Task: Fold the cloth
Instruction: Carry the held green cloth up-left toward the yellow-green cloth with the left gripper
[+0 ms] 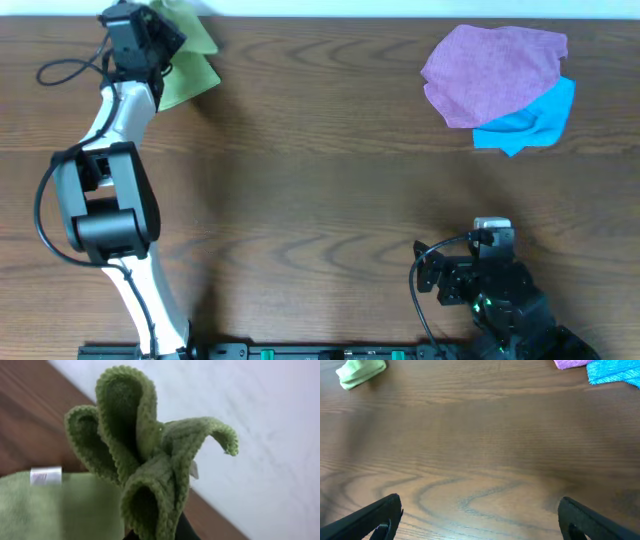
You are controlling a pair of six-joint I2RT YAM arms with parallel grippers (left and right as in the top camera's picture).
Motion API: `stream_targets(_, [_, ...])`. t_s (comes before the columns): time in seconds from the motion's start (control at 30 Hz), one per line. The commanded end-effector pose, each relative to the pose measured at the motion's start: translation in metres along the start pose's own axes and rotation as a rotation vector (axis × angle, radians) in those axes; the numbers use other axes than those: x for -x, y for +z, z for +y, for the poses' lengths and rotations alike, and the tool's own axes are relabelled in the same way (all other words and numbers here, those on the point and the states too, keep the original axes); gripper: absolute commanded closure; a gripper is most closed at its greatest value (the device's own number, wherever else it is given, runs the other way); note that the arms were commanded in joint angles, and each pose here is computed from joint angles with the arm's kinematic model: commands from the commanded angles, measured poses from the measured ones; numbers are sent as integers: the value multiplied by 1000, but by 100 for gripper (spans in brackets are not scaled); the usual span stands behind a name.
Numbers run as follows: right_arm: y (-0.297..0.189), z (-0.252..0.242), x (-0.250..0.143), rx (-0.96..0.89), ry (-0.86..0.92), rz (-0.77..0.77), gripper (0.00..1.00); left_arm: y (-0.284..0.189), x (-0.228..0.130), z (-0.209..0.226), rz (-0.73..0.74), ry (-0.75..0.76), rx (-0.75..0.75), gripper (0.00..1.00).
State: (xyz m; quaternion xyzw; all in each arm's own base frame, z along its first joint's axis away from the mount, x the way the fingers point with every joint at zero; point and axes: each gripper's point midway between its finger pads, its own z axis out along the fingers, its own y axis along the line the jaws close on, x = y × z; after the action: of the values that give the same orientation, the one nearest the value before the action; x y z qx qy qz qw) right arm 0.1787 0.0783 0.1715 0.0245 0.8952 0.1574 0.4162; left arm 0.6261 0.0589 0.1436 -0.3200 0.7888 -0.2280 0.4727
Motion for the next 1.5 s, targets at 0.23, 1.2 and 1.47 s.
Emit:
stream_targets(0.23, [1,-4,0,-18,19,-7,1,-2,-1,38,65,12,88,94])
stream_targets(1.2, [1,-4,0,-18,19,-7,1,-19,-30,93,216,178,301,94])
stream_targets(1.47, [1,-4,0,-18,19,-7,1,-21,-26,103,202,205,350,73])
